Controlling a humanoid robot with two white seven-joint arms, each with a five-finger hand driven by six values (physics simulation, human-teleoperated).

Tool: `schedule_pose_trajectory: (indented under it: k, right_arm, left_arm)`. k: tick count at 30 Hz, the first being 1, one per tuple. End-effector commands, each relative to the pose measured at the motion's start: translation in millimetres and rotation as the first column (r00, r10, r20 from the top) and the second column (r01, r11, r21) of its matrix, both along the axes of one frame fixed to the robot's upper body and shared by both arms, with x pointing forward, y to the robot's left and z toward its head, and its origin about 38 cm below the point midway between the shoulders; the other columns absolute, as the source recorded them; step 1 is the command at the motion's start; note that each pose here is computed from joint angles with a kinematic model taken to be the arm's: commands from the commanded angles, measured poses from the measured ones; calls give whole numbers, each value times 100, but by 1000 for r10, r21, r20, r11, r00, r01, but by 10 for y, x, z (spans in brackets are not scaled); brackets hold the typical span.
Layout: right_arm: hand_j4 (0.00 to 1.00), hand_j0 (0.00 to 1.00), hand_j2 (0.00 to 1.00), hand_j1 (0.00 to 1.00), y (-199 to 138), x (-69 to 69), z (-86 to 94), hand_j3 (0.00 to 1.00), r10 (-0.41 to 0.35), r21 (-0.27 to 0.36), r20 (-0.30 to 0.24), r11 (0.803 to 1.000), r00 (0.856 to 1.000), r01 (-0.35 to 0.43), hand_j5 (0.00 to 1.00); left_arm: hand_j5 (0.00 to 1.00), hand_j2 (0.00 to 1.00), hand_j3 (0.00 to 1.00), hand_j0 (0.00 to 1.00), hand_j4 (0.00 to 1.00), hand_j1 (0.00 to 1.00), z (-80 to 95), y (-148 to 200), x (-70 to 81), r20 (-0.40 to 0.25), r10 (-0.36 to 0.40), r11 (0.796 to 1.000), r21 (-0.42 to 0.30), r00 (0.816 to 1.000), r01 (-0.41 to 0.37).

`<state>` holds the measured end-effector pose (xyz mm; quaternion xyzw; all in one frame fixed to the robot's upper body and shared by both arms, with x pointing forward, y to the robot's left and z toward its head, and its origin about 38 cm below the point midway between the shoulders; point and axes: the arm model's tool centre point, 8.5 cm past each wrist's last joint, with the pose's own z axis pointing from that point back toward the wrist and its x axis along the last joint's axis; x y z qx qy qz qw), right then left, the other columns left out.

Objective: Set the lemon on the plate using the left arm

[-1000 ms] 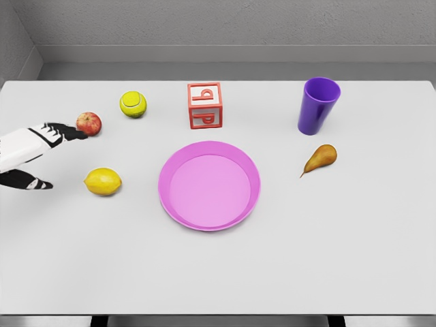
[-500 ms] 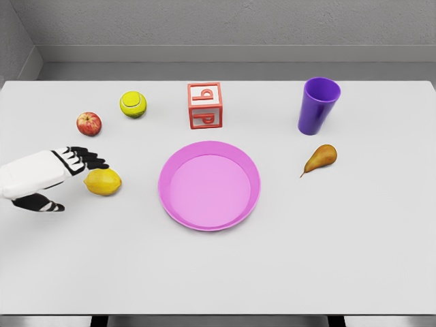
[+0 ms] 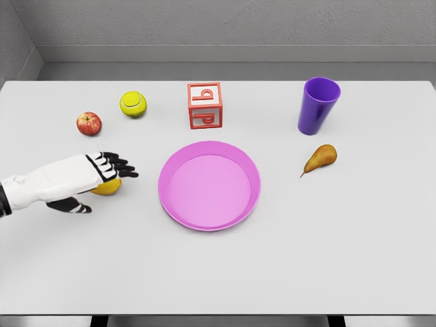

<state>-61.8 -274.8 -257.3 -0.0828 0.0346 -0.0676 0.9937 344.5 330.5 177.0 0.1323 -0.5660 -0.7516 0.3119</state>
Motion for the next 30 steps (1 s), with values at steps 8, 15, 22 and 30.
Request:
schedule_pose_trajectory:
  k: [8,15,22,30]
  right_arm:
    - [100,100,100,100,1,0,0,100,0,1,0,1000,1000,0,100]
    - [100,100,100,100,0,-1,0,100,0,-1,0,1000,1000,0,100]
    - [100,100,100,100,0,9,-1,100,0,-1,1,1000,1000,0,100]
    - [100,100,100,100,0,-1,0,100,0,-1,0,1000,1000,0,100]
  left_arm:
    - [100,100,100,100,100,100,-128,103,97,-29,48,999,-3,998,-48]
    - [100,100,100,100,100,100,-175,108,162,-34,70,997,-26,997,-71]
    - [100,100,100,100,100,100,-299,131,206,-58,100,994,-41,993,-102]
    - [94,94,94,94,94,94,-364,196,305,-34,126,992,32,991,-125]
